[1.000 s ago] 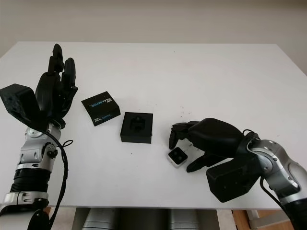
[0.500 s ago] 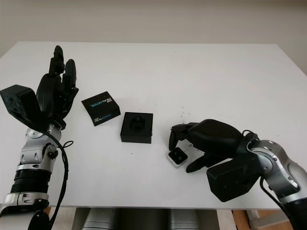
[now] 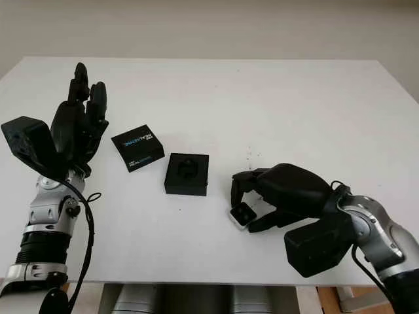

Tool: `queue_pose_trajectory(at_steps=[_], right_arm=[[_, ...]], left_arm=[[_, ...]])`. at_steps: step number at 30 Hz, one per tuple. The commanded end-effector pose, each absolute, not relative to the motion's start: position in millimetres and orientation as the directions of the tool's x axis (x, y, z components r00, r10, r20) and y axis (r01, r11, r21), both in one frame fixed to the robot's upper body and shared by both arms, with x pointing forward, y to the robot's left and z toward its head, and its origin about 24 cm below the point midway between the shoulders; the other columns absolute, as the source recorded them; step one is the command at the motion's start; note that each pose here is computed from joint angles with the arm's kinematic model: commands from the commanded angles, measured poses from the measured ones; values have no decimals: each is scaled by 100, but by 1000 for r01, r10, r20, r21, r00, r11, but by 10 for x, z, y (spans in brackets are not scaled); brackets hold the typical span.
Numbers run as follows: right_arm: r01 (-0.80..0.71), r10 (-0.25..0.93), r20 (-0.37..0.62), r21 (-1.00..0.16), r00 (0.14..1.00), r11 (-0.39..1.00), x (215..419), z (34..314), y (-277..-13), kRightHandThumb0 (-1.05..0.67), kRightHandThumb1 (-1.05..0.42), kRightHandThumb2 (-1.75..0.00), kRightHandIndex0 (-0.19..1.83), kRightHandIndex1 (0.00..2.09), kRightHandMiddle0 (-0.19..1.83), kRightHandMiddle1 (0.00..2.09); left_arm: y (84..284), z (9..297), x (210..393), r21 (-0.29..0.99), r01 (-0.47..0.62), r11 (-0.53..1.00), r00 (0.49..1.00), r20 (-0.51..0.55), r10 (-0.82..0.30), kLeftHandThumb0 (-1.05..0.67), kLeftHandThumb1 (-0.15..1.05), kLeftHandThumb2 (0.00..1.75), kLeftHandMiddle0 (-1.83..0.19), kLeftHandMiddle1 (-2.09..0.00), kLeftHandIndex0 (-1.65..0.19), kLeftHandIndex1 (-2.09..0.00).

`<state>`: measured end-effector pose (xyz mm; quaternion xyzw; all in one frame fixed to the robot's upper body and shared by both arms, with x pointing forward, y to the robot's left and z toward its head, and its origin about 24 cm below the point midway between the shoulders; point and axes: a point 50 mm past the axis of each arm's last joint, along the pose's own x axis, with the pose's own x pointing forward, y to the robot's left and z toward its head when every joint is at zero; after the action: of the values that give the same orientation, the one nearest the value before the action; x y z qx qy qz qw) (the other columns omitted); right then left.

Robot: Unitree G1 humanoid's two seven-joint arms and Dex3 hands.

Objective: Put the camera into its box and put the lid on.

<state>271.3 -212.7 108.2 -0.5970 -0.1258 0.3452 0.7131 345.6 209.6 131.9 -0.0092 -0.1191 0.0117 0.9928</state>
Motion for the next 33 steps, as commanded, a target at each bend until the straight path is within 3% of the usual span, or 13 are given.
queue_pose_trajectory(at_steps=[1, 13, 21, 33], right_arm=[[-356, 650, -226, -932, 726, 73, 2704, 1045, -2110, -42, -101, -6, 40, 11, 39, 151], [-383, 625, -190, -904, 757, 188, 2719, 1007, -2129, -42, -100, -5, 41, 12, 36, 160], [-459, 588, -210, -832, 781, 313, 2781, 1017, -2135, -39, -100, -5, 33, 8, 30, 170], [-492, 594, -154, -737, 790, 463, 2828, 1076, -2063, -38, -102, -6, 25, 4, 28, 178]], left_arm=[[2088, 1333, 3448, -15, -19, 1000, 970, 241, 22, -62, 105, 45, 19, 0, 19, 0], [2081, 1332, 3452, -20, -9, 1000, 970, 242, 13, -59, 105, 46, 19, 0, 19, 0], [2101, 1322, 3451, -22, -5, 1000, 971, 240, 11, -60, 105, 44, 19, 0, 19, 0], [2120, 1318, 3452, -11, 0, 1000, 971, 238, 2, -61, 105, 45, 19, 0, 19, 0]])
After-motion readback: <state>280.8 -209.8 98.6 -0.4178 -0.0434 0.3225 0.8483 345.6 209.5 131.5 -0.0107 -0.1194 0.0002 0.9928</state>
